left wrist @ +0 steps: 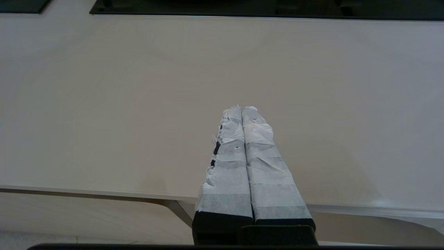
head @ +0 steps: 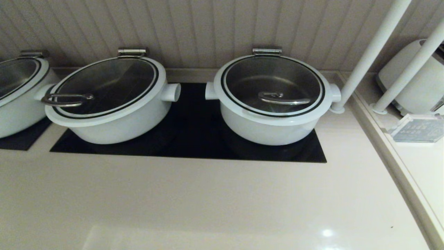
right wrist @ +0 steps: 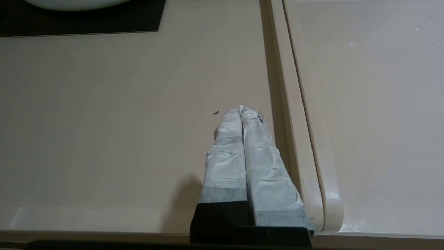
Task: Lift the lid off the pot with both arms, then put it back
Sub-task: Open the food pot lid a small opening with the right arm
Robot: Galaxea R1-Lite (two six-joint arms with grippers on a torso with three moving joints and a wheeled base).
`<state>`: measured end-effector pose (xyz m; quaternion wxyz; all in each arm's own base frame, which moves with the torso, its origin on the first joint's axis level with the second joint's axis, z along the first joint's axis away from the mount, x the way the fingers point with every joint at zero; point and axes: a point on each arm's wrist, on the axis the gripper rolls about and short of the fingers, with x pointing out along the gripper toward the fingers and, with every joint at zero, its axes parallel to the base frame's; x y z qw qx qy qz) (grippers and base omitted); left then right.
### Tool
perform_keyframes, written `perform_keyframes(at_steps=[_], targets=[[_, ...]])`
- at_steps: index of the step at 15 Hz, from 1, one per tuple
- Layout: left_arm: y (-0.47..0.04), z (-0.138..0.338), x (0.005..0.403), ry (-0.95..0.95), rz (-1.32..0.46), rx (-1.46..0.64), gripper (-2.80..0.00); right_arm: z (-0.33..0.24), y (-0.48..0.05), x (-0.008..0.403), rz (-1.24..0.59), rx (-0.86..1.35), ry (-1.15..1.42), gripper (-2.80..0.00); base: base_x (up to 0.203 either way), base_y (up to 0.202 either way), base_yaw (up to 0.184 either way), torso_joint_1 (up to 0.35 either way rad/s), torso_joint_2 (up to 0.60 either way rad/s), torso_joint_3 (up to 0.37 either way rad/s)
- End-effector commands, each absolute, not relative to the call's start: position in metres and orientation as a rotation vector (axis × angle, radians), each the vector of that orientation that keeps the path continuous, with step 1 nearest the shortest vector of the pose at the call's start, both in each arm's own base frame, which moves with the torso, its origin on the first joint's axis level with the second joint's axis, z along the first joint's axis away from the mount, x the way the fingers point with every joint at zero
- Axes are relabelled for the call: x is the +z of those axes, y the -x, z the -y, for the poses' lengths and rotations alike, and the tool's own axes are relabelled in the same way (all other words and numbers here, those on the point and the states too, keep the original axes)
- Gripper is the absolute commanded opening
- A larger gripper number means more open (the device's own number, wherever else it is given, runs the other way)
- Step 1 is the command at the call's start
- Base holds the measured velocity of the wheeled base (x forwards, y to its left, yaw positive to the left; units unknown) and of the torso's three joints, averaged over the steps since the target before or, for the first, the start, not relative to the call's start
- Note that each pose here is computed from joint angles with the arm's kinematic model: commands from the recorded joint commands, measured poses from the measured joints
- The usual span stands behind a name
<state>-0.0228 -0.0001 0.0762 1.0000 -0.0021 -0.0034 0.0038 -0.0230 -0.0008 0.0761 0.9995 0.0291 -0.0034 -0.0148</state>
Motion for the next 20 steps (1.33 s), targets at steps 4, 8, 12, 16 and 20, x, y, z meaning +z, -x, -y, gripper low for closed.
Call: perform_keyframes(at_steps=[4,8,12,16,20], targets=[[0.023,0.0,0.076,0.005,0.008,0.008,-2.8,0.001,0.023,0.076,0.006,-0.029,-0.058,-2.8,0.0,0.0,0.0,0.0,0.0,0.0],[0.023,0.0,0.076,0.005,0.008,0.008,-2.8,0.001,0.023,0.076,0.005,-0.027,-0.055,-2.8,0.0,0.0,0.0,0.0,0.0,0.0],[0.023,0.0,0.076,0.005,0.008,0.008,-2.8,0.001,0.023,0.076,0.006,-0.027,-0.051,-2.8,0.0,0.0,0.0,0.0,0.0,0.0],[0.023,0.0,0.076,0.005,0.008,0.008,-2.8,-0.001,0.027,0.091,0.059,0.033,-0.01,-2.8,0.0,0.0,0.0,0.0,0.0,0.0],[0.023,0.0,0.076,0.005,0.008,0.009,-2.8,-0.002,0.032,0.129,0.095,0.079,0.004,-2.8,0.0,0.0,0.0,0.0,0.0,0.0]])
